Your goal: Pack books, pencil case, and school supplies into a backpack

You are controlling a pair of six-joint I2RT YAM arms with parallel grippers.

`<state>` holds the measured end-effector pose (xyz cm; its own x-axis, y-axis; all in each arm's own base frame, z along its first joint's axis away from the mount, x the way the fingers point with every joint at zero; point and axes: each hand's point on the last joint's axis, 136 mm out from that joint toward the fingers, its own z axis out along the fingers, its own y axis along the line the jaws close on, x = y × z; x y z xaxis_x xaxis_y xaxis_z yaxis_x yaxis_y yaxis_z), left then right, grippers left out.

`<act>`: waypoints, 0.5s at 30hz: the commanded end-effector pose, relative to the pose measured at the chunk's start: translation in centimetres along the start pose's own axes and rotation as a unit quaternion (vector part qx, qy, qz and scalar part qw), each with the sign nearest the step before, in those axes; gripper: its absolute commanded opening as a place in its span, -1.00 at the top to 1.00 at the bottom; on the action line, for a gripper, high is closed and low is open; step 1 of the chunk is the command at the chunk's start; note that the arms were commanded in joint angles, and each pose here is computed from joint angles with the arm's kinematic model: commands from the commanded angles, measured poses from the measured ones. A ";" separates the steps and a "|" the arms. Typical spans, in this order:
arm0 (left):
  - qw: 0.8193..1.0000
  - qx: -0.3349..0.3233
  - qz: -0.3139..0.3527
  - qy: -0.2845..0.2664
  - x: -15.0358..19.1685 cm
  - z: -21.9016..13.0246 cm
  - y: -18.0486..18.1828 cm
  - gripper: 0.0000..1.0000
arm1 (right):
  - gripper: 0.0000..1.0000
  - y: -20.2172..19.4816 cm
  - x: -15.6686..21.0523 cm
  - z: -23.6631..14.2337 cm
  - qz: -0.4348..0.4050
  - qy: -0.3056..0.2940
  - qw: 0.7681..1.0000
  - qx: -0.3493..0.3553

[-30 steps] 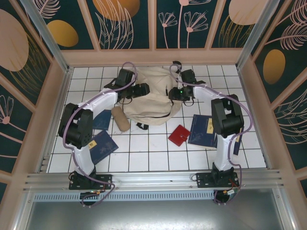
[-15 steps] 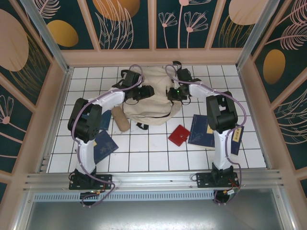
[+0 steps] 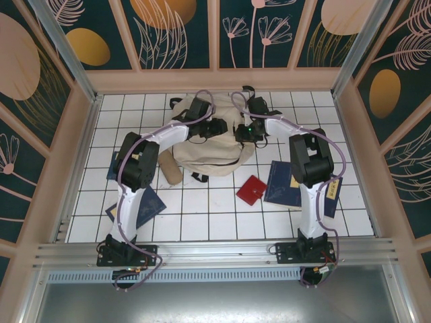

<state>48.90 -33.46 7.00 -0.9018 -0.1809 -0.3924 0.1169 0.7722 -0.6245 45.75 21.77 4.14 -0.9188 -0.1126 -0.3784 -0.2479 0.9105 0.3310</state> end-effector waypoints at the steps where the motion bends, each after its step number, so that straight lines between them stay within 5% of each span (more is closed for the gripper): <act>1: 0.998 -0.057 0.008 -0.013 -0.7 1.2 2.3 0.16 | 0.50 -0.1 2.3 0.0 -0.007 0.042 0.999 0.009; 10: 0.996 -0.088 -0.012 -0.004 0.1 3.1 4.6 0.16 | 0.27 0.7 2.7 -1.9 -0.024 0.025 0.999 0.001; 15: 0.995 -0.095 -0.017 0.005 0.7 3.6 5.3 0.15 | 0.43 0.6 3.0 -1.0 -0.036 0.042 0.998 0.003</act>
<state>50.63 -32.96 3.86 -0.8931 -0.1981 -0.4039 0.0634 0.8334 -0.5490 43.61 21.26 4.06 -0.9203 -0.1632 -0.3556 -0.2813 0.9077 0.3113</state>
